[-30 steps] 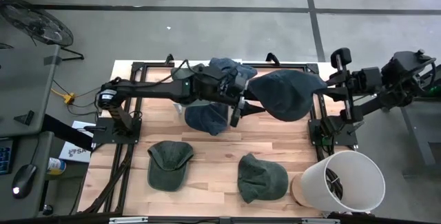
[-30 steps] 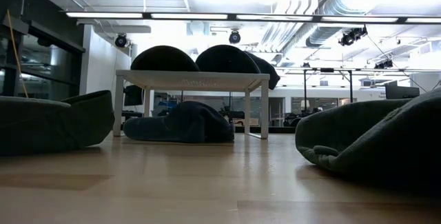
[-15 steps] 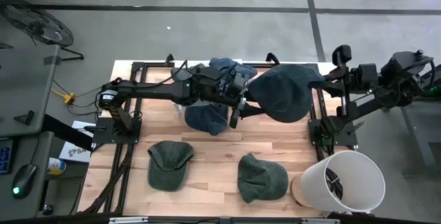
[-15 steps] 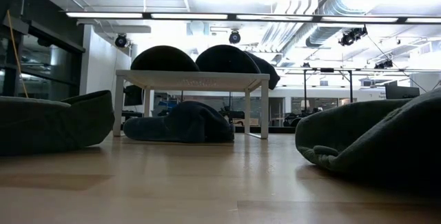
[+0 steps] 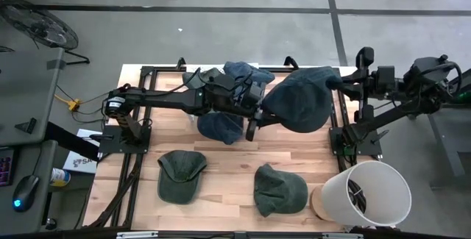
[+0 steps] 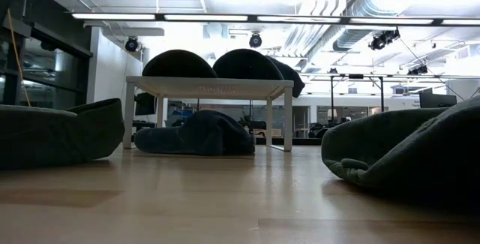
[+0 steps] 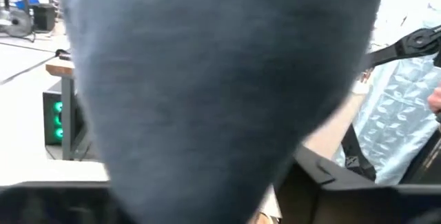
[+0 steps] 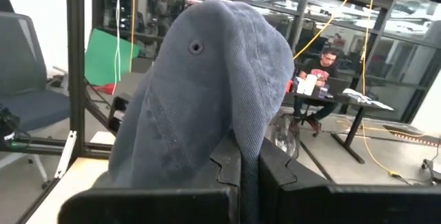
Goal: Pick & Place hat
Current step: Stack the right blue cap on the blue cap on the shelf
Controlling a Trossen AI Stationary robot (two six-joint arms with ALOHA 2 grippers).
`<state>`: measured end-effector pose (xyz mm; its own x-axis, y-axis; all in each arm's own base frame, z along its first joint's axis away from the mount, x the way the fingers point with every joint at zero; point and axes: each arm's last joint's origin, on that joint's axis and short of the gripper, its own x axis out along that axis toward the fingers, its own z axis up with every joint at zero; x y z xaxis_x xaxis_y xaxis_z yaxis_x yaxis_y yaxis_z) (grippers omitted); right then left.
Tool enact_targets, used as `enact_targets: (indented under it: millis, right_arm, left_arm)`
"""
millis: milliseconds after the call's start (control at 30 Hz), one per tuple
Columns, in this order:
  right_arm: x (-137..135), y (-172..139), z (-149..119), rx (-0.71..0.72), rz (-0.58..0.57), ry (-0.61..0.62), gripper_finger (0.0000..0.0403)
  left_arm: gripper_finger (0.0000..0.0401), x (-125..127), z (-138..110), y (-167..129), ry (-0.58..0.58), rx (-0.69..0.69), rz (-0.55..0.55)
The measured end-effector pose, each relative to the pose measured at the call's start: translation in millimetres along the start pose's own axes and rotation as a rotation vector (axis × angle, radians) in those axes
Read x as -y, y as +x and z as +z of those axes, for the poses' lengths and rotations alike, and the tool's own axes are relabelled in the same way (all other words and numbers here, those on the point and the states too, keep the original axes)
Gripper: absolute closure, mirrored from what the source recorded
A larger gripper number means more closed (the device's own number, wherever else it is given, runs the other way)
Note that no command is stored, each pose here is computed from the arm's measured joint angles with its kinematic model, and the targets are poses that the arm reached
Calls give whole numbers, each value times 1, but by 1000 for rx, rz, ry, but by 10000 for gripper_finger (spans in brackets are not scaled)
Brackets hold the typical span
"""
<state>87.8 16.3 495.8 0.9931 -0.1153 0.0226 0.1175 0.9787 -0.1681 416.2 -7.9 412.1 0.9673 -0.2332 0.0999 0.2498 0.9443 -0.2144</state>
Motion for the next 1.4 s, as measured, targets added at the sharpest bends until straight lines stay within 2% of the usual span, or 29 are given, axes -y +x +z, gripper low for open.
enact_targets:
  millis: [133, 200, 667, 1033, 1300, 1400]
  right_arm:
    - [-1, 2, 0, -5, -4, 0, 399]
    - [-1, 2, -1, -10, -7, 12, 399]
    - [-3, 5, -3, -39, 2, 28, 394]
    - [-3, 5, -4, -41, 2, 72, 317]
    - [-1, 3, -3, -42, -47, 55, 254]
    - [-1, 4, -3, -45, -46, 36, 227]
  left_arm:
    - [370, -1, 0, 0, 1, 3, 12]
    - [390, -1, 0, 0, 1, 3, 12]
    - [397, 1, 4, -5, 21, -15, 8]
    - [399, 4, 8, -17, 11, -98, 46]
    - [399, 14, 24, -50, 28, -219, 162]
    - [399, 17, 29, -61, 26, -257, 173]
